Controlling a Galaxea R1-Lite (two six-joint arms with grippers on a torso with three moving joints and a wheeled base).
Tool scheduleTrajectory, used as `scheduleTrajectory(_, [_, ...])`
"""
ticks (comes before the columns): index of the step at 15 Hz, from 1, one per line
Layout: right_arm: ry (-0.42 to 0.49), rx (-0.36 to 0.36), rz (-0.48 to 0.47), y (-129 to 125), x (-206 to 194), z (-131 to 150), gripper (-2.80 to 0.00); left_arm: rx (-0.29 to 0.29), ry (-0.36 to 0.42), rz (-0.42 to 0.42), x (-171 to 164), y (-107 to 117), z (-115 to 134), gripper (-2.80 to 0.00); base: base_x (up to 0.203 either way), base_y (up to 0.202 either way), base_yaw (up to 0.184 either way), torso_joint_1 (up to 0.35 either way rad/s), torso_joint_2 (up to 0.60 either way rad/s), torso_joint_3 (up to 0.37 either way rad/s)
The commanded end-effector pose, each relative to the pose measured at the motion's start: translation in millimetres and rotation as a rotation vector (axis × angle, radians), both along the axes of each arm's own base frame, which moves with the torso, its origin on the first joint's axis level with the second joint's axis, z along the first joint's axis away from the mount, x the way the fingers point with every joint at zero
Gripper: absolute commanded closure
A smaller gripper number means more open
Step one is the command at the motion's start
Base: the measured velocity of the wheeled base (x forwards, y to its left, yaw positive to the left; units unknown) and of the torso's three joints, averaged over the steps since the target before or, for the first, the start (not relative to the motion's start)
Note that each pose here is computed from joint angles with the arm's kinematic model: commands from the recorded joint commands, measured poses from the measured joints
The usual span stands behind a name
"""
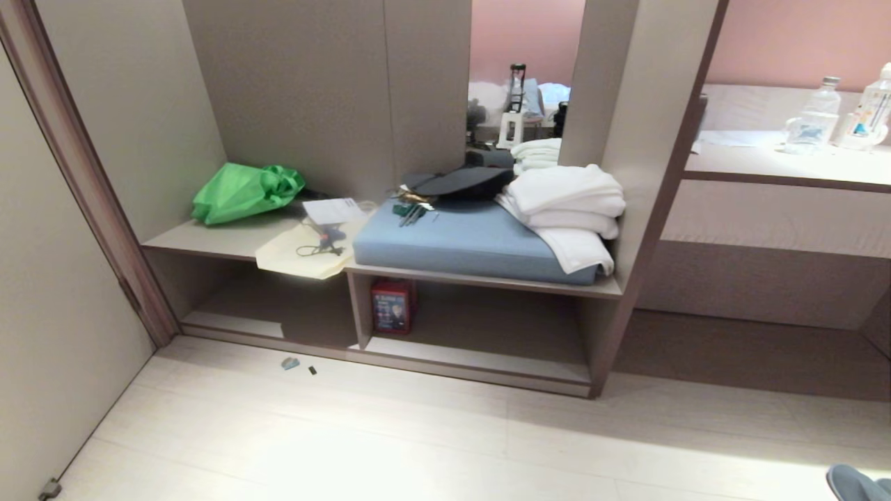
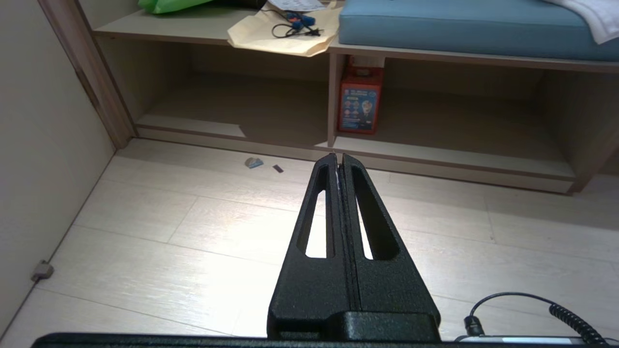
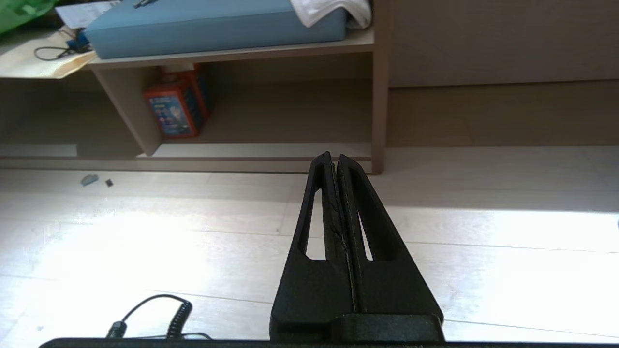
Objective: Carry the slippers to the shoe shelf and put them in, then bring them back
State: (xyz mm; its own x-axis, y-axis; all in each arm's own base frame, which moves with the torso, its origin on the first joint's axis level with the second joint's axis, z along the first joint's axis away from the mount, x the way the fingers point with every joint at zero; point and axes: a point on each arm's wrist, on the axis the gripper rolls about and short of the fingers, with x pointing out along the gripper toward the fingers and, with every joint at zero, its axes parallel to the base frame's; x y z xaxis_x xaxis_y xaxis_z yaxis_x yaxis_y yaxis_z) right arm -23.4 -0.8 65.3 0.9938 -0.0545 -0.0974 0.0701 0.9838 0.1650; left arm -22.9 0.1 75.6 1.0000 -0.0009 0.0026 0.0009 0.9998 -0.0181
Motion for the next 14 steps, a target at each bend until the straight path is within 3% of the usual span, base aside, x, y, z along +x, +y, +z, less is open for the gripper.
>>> scheduleTrajectory(1, [0.001,0.001,0.0,0.0,0.0,-0.5,0.0,0.0,-0.001,0.001,-0.1,0.0,0.0,0.0,0.0,0.194,0.001,-0.001,0.0,0.004])
scheduleTrajectory(14, [0.002,-0.001,0.0,0.0,0.1,-0.5,0.0,0.0,-0.001,0.001,-0.1,0.0,0.0,0.0,0.0,0.194,-0.01,0.002,0.0,0.003])
